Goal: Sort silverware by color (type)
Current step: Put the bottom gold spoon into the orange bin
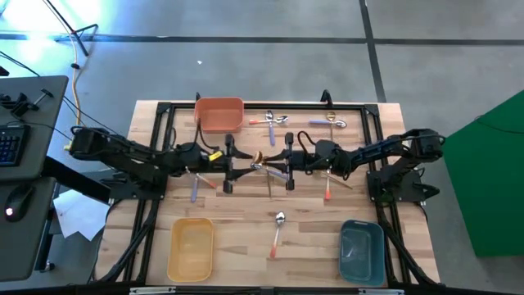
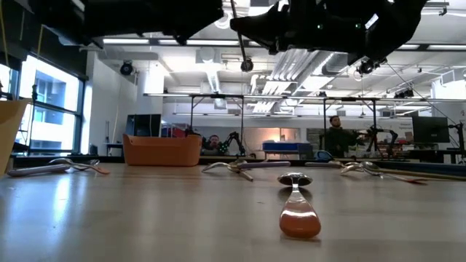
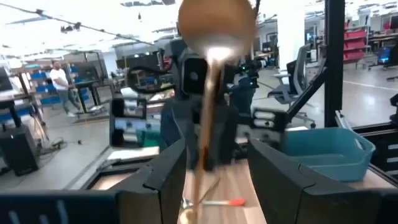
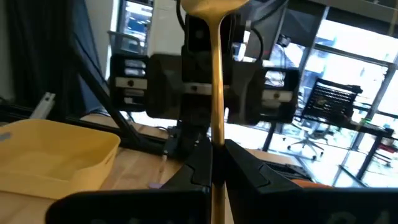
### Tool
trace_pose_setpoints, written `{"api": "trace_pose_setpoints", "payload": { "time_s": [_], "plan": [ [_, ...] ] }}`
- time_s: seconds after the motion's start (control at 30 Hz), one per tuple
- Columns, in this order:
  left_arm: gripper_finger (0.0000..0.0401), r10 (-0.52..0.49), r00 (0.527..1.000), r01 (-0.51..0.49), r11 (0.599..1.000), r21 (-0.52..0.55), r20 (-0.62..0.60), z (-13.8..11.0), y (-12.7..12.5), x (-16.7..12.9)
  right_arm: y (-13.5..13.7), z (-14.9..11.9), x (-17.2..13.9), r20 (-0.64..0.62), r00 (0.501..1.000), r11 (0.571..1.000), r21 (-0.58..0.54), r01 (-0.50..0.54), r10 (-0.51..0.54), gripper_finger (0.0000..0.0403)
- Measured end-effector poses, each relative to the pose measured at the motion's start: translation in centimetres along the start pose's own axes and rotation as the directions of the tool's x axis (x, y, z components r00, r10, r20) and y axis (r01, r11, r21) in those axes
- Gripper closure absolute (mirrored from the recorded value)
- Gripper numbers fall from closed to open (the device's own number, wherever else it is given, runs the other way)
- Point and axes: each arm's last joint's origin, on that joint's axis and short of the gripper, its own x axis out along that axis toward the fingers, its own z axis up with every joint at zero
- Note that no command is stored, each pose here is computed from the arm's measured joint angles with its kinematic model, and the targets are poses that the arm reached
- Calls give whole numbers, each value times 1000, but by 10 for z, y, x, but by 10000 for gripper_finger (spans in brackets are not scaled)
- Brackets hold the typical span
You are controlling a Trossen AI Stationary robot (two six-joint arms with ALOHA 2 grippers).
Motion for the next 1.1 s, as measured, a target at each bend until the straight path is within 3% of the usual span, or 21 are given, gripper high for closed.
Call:
{"api": "trace_pose_setpoints", "payload": {
  "time_s": [0.4,0.5,0.73,0.9,1.1],
  "plan": [
    [246,-95,993,94,995,18,63,19,-14,23,24,8,1,30,999,1000,8,-24,24,393],
    [274,-100,993,98,995,22,70,21,-15,24,27,10,1,35,999,1000,9,-8,8,393],
    [390,-94,991,92,995,29,90,28,-14,27,27,11,1,39,999,1000,12,-6,6,393],
    [393,-90,993,84,994,70,83,32,-14,31,27,11,1,39,999,1000,22,0,-1,382],
    [398,-71,996,66,994,93,53,44,-11,31,26,7,1,-5,999,998,52,48,-48,322]
  ]
}}
